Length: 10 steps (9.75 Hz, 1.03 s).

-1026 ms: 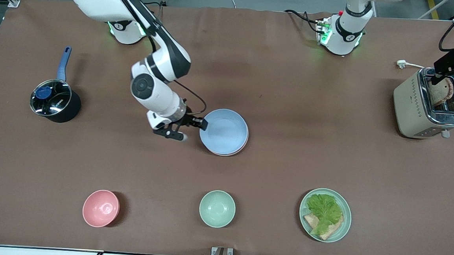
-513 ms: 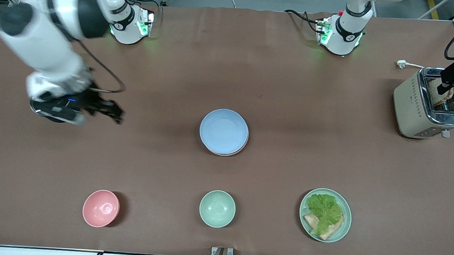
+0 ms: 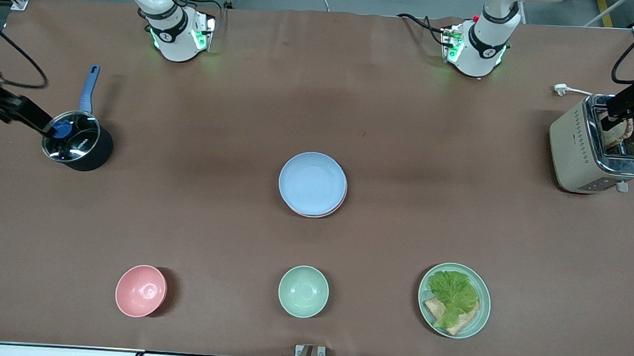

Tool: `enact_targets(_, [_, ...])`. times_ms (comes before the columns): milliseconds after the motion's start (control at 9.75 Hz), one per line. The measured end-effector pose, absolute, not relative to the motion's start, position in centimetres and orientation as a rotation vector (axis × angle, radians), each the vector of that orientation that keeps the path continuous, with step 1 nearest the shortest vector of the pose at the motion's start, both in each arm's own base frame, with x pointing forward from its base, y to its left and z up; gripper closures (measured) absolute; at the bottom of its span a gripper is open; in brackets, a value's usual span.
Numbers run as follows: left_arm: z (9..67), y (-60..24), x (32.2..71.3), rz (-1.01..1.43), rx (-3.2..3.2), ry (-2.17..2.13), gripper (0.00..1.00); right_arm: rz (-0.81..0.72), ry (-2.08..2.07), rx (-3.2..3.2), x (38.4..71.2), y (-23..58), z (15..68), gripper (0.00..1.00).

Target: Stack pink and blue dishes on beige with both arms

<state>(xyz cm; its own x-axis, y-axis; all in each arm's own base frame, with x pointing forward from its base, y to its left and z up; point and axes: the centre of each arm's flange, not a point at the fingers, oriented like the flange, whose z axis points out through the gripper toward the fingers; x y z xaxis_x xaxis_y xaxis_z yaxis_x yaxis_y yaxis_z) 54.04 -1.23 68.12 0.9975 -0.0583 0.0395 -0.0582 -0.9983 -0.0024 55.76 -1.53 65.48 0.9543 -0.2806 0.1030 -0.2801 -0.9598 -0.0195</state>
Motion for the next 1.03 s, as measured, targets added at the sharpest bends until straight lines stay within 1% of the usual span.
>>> enact_targets(205, [68.1,-1.3,54.0,-0.061,-3.141,0.088,0.00,-0.150,0.403,-3.111,54.8,-2.8,68.0,0.00])
enact_targets(308, [68.1,-1.3,54.0,-0.061,-3.141,0.088,0.00,-0.146,0.395,-3.113,54.7,-2.7,68.2,0.00])
enact_targets(1026, [68.3,-1.9,53.9,-0.067,-3.142,0.061,0.00,-0.123,0.292,-3.131,55.2,-2.8,67.5,0.00])
